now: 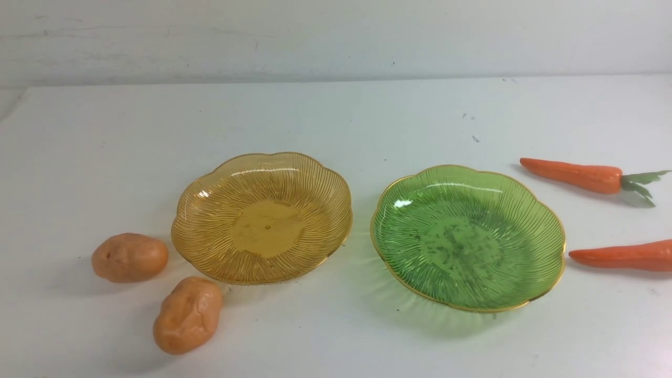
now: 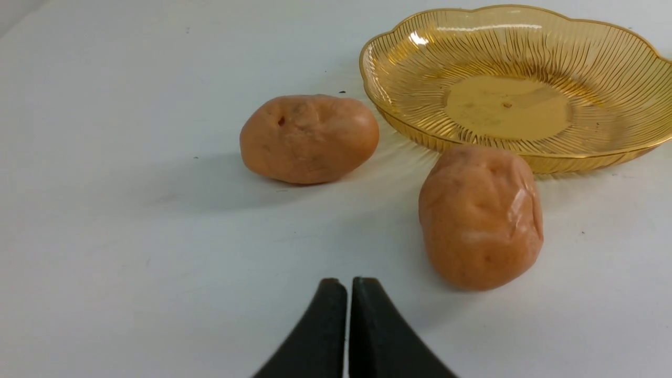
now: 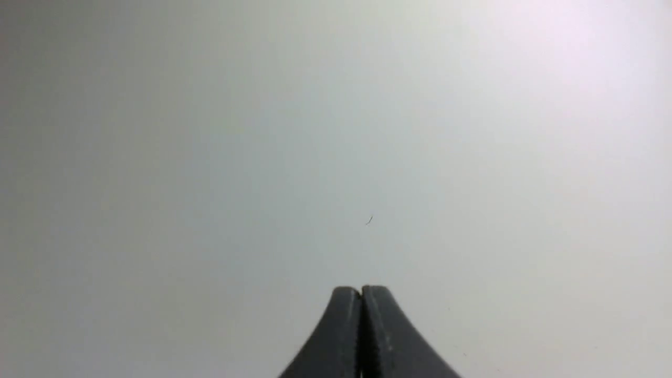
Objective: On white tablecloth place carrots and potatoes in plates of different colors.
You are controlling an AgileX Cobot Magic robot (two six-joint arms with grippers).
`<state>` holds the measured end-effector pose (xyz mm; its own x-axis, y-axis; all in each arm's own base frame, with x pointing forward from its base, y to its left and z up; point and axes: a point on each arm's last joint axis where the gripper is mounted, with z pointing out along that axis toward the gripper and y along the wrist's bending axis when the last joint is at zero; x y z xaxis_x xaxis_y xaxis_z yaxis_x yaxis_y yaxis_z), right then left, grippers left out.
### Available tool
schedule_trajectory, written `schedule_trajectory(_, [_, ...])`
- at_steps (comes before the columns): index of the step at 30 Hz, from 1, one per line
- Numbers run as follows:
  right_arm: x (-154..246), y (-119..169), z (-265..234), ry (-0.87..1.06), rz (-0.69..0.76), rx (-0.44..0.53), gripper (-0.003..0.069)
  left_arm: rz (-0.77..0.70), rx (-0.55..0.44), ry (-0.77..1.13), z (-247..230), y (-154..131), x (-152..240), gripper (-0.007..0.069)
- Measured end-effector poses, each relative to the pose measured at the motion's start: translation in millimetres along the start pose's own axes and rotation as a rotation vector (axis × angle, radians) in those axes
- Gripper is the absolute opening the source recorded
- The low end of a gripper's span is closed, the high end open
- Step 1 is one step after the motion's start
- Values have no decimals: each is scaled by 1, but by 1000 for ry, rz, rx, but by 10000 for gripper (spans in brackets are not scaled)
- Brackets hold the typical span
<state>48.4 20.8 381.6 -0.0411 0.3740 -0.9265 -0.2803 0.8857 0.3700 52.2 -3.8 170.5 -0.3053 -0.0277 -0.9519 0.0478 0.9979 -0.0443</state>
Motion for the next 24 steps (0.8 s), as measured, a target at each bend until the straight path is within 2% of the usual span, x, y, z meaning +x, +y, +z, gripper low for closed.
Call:
schedule_trajectory(3, [5,-2,39,468,-59,71,-14,0,0,0,0,0,0,0])
schedule_trajectory(5, [21,-19,65,783,-105,193,-14,0,0,0,0,0,0,0])
schedule_trajectory(10, [43,-76,121,1062,-256,558,-13,0,0,0,0,0,0,0])
schedule_trajectory(13, [58,-105,153,1223,-214,669,-13,0,0,0,0,0,0,0])
schedule_trajectory(16, [75,-134,190,1349,-152,680,-13,0,0,0,0,0,0,0])
schedule_trajectory(20, [90,-156,240,1414,-145,600,-11,0,0,0,0,0,0,0])
schedule_trajectory(22, [93,-159,266,1410,-177,540,-11,0,0,0,0,0,0,0])
schedule_trajectory(24, [95,-154,282,1419,-275,487,-8,0,0,0,0,0,0,0])
